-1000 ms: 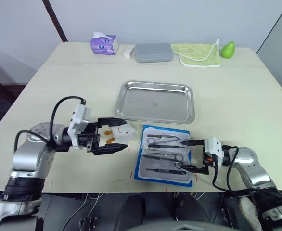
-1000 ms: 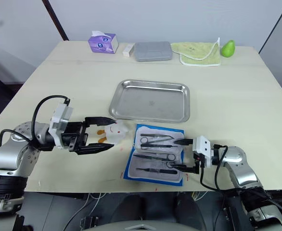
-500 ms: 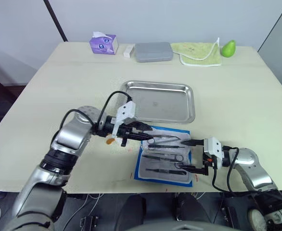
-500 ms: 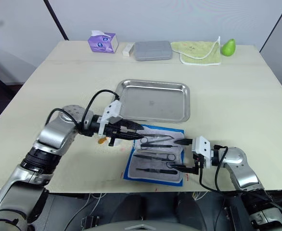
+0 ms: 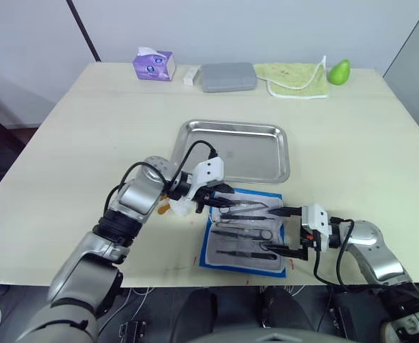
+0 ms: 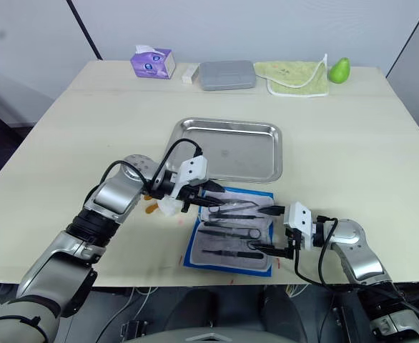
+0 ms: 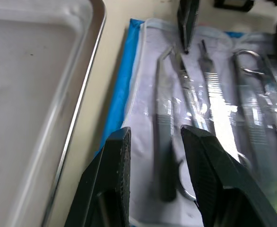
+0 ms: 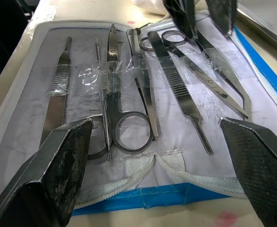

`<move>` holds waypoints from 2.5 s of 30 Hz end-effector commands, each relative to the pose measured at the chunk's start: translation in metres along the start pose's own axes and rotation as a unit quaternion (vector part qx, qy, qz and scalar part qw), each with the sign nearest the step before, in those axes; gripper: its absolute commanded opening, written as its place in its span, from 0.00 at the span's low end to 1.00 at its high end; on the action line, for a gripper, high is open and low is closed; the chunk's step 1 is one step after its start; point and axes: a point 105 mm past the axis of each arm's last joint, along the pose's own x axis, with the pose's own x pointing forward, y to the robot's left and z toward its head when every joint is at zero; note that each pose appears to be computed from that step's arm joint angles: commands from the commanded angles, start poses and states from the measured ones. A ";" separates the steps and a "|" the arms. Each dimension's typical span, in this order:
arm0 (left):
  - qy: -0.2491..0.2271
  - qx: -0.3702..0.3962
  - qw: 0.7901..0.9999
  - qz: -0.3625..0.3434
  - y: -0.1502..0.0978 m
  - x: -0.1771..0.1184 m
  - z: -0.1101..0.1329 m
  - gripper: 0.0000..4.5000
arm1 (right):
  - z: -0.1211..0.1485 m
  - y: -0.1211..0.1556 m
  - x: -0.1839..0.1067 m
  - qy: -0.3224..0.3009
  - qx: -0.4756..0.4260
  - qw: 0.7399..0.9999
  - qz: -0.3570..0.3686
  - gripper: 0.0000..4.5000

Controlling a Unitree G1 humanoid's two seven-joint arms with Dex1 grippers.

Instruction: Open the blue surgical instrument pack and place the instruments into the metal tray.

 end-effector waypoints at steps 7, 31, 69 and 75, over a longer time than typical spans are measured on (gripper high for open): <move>0.030 0.033 0.999 -0.007 -0.002 0.009 -0.003 0.40 | -0.029 0.010 0.000 0.052 0.038 0.998 0.010 1.00; 0.092 0.062 0.994 -0.012 0.005 0.000 0.012 0.01 | -0.035 0.014 0.004 0.076 0.037 0.996 0.031 1.00; 0.118 0.042 0.992 0.032 0.001 -0.078 0.011 0.01 | -0.040 0.016 0.000 0.097 0.046 0.993 0.045 1.00; 0.059 0.008 0.995 0.077 -0.001 -0.110 0.023 0.01 | -0.040 0.016 -0.006 0.098 0.048 0.993 0.042 1.00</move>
